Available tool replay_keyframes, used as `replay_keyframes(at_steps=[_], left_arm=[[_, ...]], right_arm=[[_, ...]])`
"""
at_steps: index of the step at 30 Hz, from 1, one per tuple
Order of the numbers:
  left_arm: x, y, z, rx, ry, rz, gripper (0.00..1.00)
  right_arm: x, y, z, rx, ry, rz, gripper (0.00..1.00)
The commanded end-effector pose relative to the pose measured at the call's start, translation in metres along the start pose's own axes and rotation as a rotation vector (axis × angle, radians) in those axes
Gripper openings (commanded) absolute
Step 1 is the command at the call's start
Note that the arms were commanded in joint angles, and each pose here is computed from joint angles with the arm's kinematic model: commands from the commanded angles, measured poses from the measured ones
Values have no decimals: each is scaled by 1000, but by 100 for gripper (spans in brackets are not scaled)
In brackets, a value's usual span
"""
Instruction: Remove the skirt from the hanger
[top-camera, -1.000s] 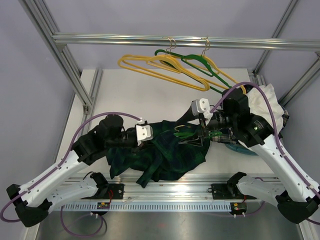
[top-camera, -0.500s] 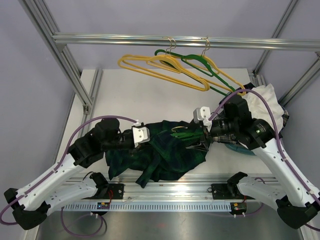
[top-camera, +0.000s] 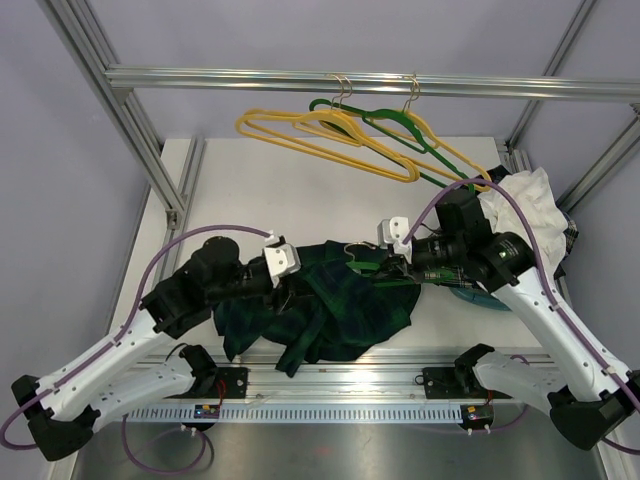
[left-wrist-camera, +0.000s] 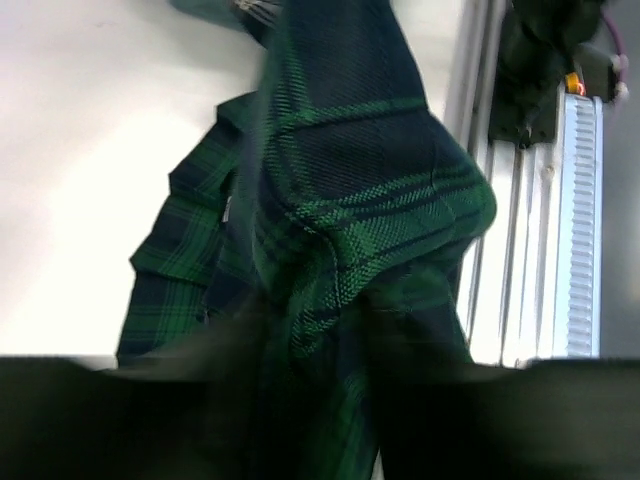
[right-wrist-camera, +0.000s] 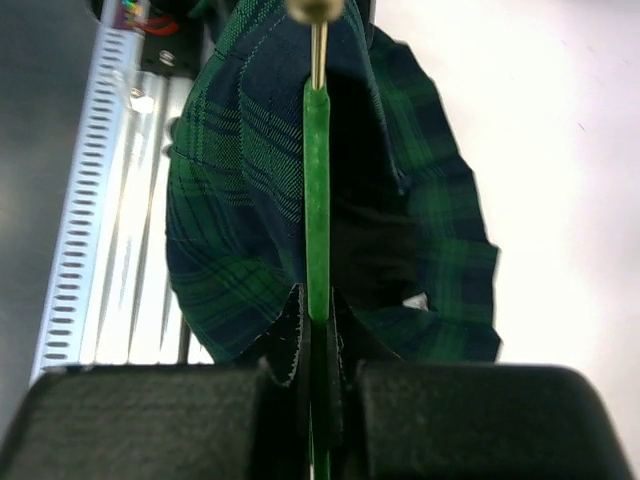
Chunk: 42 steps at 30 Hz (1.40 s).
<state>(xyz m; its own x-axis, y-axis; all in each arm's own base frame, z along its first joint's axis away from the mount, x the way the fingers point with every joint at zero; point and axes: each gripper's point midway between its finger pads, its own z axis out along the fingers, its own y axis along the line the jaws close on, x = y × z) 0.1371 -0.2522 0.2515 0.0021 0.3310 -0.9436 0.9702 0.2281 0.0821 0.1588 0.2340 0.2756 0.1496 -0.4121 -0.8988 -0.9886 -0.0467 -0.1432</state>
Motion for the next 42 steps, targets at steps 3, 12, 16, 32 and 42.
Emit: replay_keyframes(at_steps=[3, 12, 16, 32, 42], left_arm=[[-43, 38, -16, -263, -176, -166, 91], [-47, 53, -12, -395, -228, -710, 99], [-41, 46, 18, -331, -201, -971, 96], [1, 55, 94, -386, -118, -1165, 19], [97, 88, 5, -798, 2, -1116, 0]], right_arm=[[19, -28, -26, 203, 126, 24, 0], [32, -44, -29, 325, 154, 207, 0], [36, -58, -27, 381, 161, 292, 0], [30, -54, -20, 347, 120, 318, 0], [64, -32, -62, 313, 338, 71, 0]])
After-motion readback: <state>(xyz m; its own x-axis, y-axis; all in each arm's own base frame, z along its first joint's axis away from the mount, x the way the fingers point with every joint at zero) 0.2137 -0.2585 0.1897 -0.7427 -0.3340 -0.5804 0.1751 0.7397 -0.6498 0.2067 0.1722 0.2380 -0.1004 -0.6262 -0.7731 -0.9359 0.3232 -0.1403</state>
